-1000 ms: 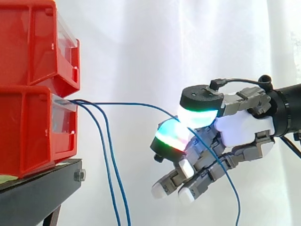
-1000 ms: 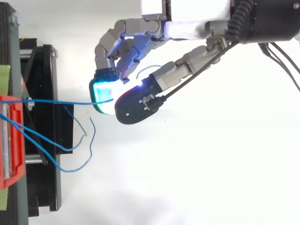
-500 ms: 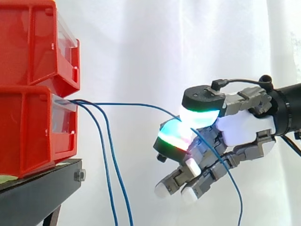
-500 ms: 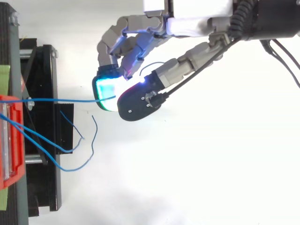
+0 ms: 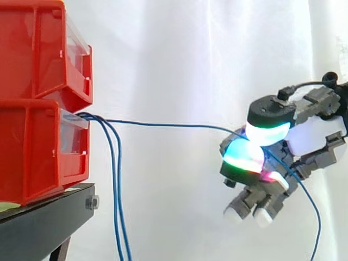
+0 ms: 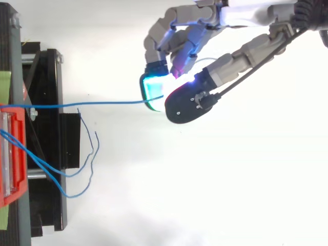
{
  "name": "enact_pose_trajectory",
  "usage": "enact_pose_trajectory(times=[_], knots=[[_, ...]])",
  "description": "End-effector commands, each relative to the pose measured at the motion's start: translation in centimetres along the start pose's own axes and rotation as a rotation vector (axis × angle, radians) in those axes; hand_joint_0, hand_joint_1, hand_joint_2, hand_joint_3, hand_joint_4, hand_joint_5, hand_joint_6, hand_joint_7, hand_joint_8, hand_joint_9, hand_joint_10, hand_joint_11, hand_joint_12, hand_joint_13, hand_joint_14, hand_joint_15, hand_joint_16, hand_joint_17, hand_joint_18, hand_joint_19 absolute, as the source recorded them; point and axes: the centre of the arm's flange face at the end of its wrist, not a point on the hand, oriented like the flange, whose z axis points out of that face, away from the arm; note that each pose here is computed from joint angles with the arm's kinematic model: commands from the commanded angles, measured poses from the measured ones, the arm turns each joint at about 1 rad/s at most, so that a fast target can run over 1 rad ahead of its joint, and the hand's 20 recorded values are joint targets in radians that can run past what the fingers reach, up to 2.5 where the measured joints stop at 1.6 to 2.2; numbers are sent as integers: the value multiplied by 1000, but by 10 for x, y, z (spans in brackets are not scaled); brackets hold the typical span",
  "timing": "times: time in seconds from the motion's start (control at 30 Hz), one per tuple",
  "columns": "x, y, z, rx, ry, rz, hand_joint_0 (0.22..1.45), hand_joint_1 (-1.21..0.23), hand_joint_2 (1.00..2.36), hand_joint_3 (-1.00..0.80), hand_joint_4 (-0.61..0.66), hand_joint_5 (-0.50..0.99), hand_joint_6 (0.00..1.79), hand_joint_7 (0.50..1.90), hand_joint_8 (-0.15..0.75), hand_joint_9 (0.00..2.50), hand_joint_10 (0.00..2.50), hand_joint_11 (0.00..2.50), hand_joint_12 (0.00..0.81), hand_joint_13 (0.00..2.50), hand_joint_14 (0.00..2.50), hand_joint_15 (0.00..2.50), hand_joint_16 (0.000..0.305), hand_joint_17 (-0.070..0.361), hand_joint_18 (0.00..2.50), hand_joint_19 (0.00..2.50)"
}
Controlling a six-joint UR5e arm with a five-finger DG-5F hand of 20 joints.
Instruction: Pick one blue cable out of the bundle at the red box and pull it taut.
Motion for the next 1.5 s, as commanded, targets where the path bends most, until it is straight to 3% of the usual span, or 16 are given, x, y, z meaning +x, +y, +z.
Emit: enact_pose_trajectory(times=[0.0, 0.3, 0.43, 0.93, 1.47], knots=[[-1, -4, -4, 38, -8, 4, 623, -790, 1018, -34, 0, -134, 916, 1027, 362, 924, 6, 1054, 348, 379, 3, 90, 50, 112, 475, 180], [7, -33, -2, 88, -6, 10, 623, -785, 1019, -44, 6, -139, 917, 1018, 373, 995, 6, 1099, 347, 384, 4, 93, 49, 110, 468, 183], [9, -32, 3, 50, -17, 20, 623, -785, 1020, -44, 8, -140, 917, 1016, 371, 993, 5, 1111, 347, 384, 5, 90, 49, 110, 468, 183], [8, -25, 10, -17, -29, 13, 623, -782, 1021, -52, 2, -142, 917, 1014, 371, 978, 6, 1099, 347, 380, 4, 92, 49, 110, 465, 189], [8, -25, 11, -28, -32, 9, 623, -781, 1020, -54, 1, -143, 917, 1012, 372, 960, 7, 1092, 347, 372, 4, 94, 49, 110, 463, 186]])
